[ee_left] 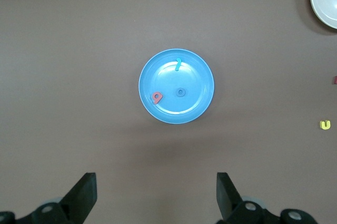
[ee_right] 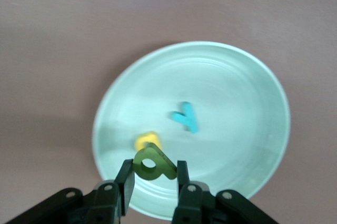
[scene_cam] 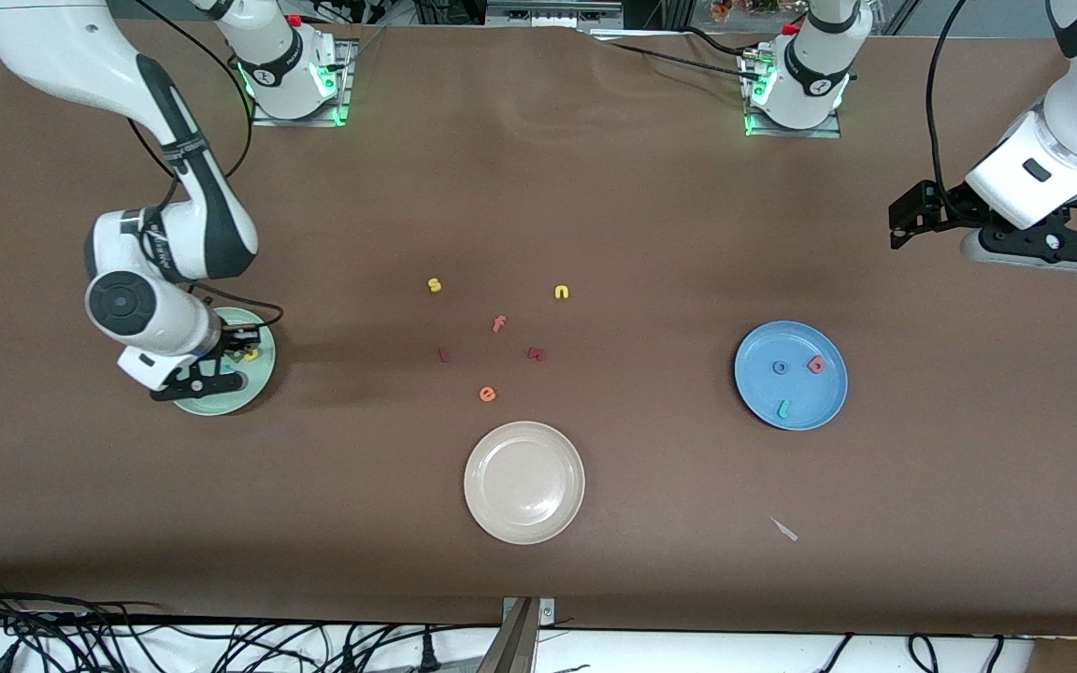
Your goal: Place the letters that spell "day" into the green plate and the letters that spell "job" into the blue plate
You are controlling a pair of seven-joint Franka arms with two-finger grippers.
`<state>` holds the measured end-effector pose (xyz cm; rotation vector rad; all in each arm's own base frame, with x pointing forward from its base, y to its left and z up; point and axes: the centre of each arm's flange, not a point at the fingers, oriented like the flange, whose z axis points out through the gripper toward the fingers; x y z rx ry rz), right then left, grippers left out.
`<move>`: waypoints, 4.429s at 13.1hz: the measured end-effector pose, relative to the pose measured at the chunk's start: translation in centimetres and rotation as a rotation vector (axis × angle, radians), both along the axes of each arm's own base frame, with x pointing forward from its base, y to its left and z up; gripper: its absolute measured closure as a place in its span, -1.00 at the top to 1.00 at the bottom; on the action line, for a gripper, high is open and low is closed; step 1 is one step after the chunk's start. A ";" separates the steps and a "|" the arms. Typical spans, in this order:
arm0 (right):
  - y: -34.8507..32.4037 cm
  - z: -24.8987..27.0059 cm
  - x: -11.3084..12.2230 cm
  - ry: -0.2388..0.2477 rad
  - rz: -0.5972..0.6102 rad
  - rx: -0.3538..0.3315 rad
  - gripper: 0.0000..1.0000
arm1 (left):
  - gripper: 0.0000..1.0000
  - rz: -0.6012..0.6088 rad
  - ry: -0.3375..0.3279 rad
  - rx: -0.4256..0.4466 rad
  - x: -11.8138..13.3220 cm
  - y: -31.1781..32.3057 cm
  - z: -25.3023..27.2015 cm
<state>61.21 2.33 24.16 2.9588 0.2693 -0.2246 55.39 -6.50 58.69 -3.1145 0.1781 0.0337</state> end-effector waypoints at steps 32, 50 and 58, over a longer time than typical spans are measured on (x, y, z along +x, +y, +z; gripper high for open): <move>9.9 7.8 1.0 0.096 -0.083 -0.020 1.00 | 1.00 -0.047 0.031 0.022 -0.7 -2.3 -0.1; 8.4 28.4 0.2 0.027 -0.119 0.048 1.00 | 1.00 -0.050 0.032 0.021 -0.6 -2.4 -0.2; 5.2 31.2 -2.3 0.025 -0.130 0.037 1.00 | 1.00 -0.050 0.033 0.021 -0.6 -2.4 -0.2</move>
